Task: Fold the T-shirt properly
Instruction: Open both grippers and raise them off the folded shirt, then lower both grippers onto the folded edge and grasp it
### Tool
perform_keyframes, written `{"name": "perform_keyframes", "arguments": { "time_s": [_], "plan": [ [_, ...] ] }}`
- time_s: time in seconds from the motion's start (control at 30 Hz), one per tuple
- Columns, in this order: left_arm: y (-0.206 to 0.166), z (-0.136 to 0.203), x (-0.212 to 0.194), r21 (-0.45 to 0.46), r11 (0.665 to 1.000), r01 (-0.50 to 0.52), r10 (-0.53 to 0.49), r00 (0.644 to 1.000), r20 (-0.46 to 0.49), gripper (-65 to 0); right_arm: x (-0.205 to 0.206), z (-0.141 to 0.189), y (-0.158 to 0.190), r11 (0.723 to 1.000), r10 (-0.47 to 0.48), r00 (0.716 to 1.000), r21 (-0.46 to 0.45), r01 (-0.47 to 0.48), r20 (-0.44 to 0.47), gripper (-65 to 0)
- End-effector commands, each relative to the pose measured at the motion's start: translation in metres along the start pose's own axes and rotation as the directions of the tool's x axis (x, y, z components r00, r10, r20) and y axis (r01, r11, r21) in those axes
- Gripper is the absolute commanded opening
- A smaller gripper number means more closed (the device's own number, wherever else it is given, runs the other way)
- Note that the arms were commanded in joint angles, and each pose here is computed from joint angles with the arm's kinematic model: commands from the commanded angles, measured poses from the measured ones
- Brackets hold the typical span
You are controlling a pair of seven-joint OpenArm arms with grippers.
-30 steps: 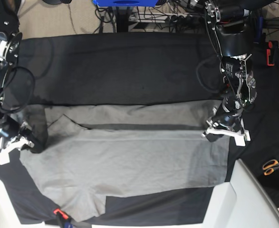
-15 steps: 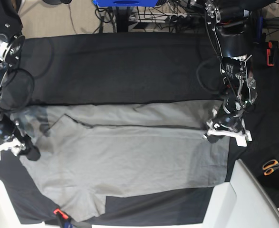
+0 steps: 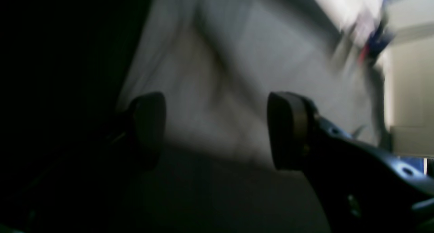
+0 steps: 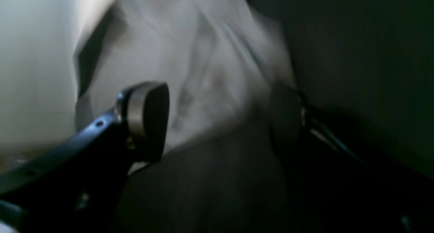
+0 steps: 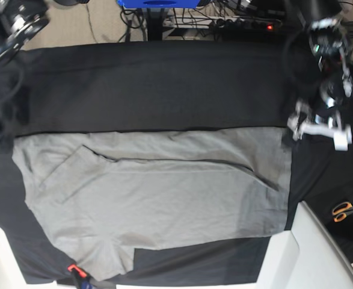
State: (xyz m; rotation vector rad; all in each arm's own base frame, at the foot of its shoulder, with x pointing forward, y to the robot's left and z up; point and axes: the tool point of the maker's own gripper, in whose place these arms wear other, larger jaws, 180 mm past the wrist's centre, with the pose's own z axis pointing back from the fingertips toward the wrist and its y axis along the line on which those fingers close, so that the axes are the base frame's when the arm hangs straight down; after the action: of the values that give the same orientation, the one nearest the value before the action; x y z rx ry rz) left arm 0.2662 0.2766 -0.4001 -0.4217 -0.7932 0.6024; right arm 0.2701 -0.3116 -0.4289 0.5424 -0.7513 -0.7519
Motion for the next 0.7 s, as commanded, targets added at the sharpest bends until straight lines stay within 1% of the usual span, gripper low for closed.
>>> {"name": "perform_keyframes", "arguments": {
  "time_s": [0.0,0.07,0.13,0.2,0.27,0.4,0.5,0.67],
  "plan": [
    [-0.003,0.006,0.013,-0.046,0.999,-0.020,0.022,0.999,0.044,-20.1,0.011,0.002,0.004,0.999,-0.018,0.998,0.027,0.016,0.053,-21.8],
    [0.009,0.011,-0.005,-0.067,0.994,-0.081,0.082,0.996,0.017,-20.1,-0.006,-0.004,-0.003,0.997,-0.070,0.997,0.025,0.069,0.038,-21.8],
    [0.019,0.015,-0.020,-0.071,0.992,-0.105,0.104,0.994,-0.010,-20.2,-0.020,-0.014,-0.008,0.991,-0.128,0.991,0.032,0.127,0.028,-21.8],
    [0.028,0.016,-0.033,-0.049,0.994,-0.102,0.100,0.994,-0.040,-20.2,-0.030,-0.024,-0.016,0.982,-0.188,0.982,0.035,0.187,0.028,-21.8],
    [0.032,0.017,-0.037,-0.023,0.997,-0.074,0.073,0.996,-0.054,-20.2,-0.025,-0.032,-0.019,0.975,-0.221,0.974,0.044,0.219,0.053,-21.8],
    [0.040,0.019,-0.039,0.022,0.999,-0.023,0.024,0.998,-0.066,-20.2,-0.019,-0.054,-0.015,0.973,-0.227,0.973,0.057,0.224,0.044,-21.9],
    [0.040,0.018,-0.040,0.023,1.000,-0.017,0.019,0.997,-0.071,-20.2,-0.013,-0.065,-0.013,0.972,-0.228,0.973,0.058,0.226,0.043,-22.2],
    [0.042,0.018,-0.042,0.028,0.999,-0.025,0.027,0.997,-0.073,-20.2,-0.006,-0.074,-0.006,0.971,-0.232,0.972,0.070,0.229,0.039,-22.4]
  ]
}}
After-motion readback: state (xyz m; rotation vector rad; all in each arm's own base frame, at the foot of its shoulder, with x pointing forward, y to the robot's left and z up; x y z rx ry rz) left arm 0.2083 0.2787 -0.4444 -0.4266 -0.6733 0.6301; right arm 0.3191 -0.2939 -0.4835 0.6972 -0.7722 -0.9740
